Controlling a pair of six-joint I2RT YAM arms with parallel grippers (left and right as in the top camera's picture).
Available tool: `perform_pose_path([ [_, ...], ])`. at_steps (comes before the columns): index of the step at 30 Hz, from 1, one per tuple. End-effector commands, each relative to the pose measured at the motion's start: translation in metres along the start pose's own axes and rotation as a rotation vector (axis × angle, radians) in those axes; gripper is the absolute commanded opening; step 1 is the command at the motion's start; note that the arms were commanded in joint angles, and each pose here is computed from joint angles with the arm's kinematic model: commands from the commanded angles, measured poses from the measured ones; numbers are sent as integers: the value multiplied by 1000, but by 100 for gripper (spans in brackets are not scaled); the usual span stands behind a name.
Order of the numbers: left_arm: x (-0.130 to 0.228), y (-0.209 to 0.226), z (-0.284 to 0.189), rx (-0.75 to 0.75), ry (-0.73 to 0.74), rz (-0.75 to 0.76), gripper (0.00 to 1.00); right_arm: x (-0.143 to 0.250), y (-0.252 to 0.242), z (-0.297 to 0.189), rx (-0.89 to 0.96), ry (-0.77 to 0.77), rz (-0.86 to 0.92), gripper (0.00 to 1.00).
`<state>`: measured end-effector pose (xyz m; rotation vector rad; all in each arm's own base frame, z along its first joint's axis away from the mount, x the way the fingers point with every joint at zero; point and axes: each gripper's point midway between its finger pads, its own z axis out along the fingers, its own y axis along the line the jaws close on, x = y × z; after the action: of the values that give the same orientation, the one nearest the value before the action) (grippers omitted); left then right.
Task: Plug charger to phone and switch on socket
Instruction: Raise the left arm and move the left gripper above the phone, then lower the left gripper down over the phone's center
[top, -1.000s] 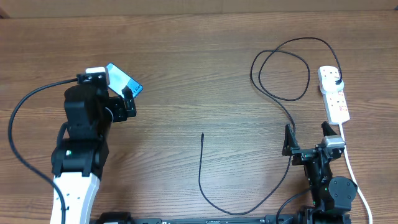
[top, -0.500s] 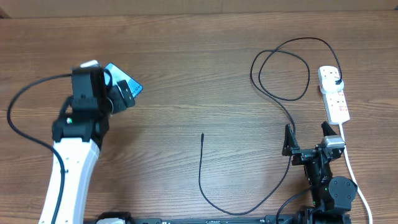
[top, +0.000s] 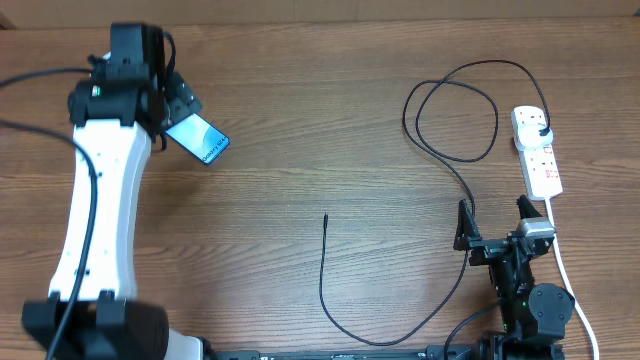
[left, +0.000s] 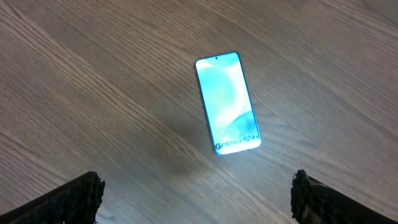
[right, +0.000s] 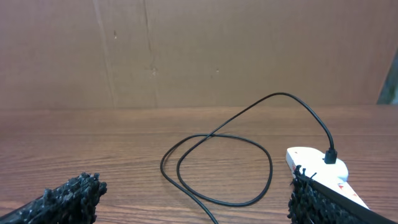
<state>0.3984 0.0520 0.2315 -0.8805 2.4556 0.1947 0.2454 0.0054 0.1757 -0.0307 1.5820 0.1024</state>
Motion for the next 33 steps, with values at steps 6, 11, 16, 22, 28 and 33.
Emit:
perform_pose_path([
  [6, -13, -13, 34, -76, 22, -70, 100, 2, 2, 0, -10, -4, 1, 100],
  [11, -7, -15, 48, -96, 50, -57, 100, 2, 2, 0, -10, -4, 1, 100],
  [16, -11, -21, 50, -67, 37, -66, 100, 2, 2, 0, -10, -4, 1, 100],
  [22, -10, -28, 50, -34, 48, -77, 100, 2, 2, 0, -10, -4, 1, 100],
  [28, -13, -28, 55, -34, 39, -242, 100, 2, 2, 0, -10, -4, 1, 100],
  [33, -8, -26, 74, -61, 73, -297, 100, 2, 2, 0, -10, -4, 1, 100],
])
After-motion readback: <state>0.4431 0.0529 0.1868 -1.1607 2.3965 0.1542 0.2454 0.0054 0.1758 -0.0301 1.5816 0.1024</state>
